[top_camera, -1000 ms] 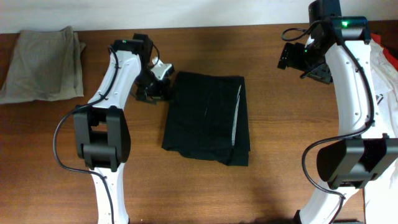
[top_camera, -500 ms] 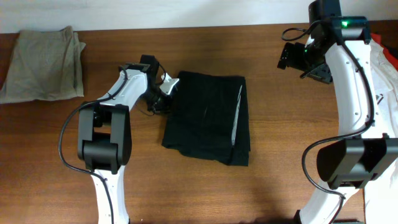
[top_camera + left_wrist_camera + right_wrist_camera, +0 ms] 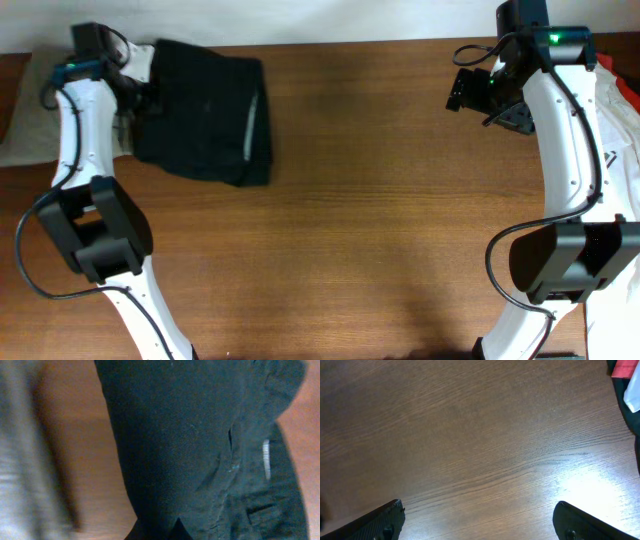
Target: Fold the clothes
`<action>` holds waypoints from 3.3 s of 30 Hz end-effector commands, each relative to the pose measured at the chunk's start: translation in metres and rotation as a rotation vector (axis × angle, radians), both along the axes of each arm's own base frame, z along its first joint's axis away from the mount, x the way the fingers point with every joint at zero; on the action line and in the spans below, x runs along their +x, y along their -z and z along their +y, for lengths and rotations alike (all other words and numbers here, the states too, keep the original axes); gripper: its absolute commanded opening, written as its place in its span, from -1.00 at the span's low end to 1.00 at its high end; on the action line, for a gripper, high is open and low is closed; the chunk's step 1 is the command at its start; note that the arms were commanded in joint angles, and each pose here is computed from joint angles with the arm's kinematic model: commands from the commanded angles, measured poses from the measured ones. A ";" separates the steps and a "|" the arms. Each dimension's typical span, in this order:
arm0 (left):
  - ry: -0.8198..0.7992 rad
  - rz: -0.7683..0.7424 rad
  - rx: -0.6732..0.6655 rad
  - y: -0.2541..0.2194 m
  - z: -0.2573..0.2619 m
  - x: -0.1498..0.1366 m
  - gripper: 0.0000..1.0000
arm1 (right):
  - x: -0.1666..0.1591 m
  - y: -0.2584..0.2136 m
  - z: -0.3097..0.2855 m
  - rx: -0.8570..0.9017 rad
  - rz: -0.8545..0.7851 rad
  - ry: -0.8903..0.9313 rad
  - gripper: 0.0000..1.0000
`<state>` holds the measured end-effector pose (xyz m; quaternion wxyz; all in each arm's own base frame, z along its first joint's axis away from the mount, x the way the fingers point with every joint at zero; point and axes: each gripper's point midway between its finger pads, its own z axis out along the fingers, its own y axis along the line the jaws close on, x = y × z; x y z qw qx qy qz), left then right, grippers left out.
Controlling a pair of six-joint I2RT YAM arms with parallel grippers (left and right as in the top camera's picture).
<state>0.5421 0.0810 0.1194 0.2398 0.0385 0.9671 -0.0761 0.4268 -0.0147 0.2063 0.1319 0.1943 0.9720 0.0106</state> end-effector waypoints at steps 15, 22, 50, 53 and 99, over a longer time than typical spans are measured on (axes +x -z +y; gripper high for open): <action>-0.222 -0.345 0.408 -0.086 0.197 0.024 -0.98 | 0.000 -0.001 -0.001 0.000 -0.002 0.011 0.97; -0.324 -0.321 0.455 -0.038 0.261 0.020 -0.98 | 0.000 -0.001 -0.001 0.000 -0.002 0.011 0.97; -0.467 -0.209 0.344 0.105 0.300 0.014 -0.67 | 0.000 -0.001 -0.001 0.000 -0.002 0.011 0.97; -0.497 -0.230 0.330 0.089 0.300 0.015 -0.62 | 0.000 -0.001 -0.001 0.000 -0.002 0.011 0.97; -0.200 -0.607 -0.157 -0.241 0.134 -0.044 0.98 | -0.221 -0.031 0.017 -0.027 -1.145 -0.045 0.97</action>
